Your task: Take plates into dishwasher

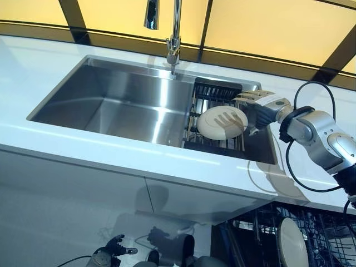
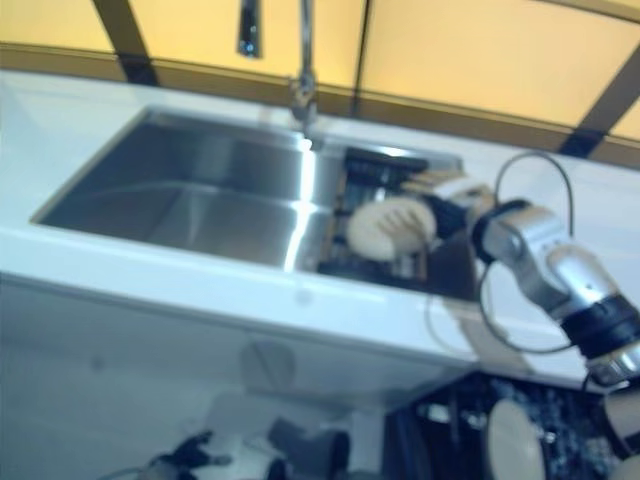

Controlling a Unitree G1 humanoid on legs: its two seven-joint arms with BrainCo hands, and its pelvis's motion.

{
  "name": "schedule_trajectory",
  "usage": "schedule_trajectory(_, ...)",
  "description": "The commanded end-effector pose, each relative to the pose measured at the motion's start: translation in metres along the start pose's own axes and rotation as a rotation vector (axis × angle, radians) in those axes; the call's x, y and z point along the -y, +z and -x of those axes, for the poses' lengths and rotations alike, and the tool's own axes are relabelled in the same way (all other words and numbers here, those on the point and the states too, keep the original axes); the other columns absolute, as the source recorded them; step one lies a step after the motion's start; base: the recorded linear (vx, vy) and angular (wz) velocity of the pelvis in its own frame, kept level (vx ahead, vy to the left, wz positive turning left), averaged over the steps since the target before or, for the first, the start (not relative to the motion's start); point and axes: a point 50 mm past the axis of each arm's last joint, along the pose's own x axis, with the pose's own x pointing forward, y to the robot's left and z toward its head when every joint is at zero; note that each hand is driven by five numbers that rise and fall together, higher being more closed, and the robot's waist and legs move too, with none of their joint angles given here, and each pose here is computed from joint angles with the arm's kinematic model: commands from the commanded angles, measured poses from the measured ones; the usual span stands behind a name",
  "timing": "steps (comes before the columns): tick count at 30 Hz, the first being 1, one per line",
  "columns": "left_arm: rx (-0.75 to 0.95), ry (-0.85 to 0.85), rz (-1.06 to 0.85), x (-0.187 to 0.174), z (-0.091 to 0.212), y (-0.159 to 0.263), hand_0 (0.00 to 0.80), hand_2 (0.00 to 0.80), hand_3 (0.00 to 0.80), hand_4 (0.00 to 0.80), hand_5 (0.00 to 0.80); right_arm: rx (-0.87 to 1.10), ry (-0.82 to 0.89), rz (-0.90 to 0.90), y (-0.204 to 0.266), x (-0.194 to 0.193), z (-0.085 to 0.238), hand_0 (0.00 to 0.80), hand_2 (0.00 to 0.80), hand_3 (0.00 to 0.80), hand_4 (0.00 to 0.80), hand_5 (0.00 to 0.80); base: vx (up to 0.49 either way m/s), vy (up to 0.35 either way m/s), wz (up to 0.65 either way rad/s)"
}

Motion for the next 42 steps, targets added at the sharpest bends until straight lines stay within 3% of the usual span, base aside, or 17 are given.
schedule_trajectory(1, 0.003, 0.042, 0.022, -0.012, -0.001, 0.001, 0.000, 0.000, 0.000, 0.000, 0.000, 0.014, -0.020, 0.008, 0.003, 0.013, 0.008, 0.000, 0.000, 0.000, 0.000, 0.000, -0.017, 0.036, -0.03)
schedule_trajectory(17, -0.001, 0.057, 0.014, -0.017, -0.002, 0.001, 0.000, 0.000, 0.000, 0.000, 0.000, 0.013, -0.015, -0.051, 0.015, -0.005, -0.002, 0.000, 0.000, 0.000, 0.000, 0.000, -0.003, 0.010, -0.03)
schedule_trajectory(29, -0.007, 0.041, 0.010, -0.011, -0.001, 0.001, 0.000, 0.000, 0.000, 0.000, 0.000, -0.056, -0.159, -0.039, -0.001, 0.016, -0.003, 0.000, 0.000, 0.000, 0.000, 0.000, 0.005, -0.015, 0.02)
schedule_trajectory(42, -0.013, 0.028, 0.009, -0.007, -0.001, -0.002, 0.000, 0.000, 0.000, 0.000, 0.000, -0.058, -0.146, -0.015, -0.002, 0.014, -0.002, 0.000, 0.000, 0.000, 0.000, 0.000, 0.000, 0.000, 0.00)
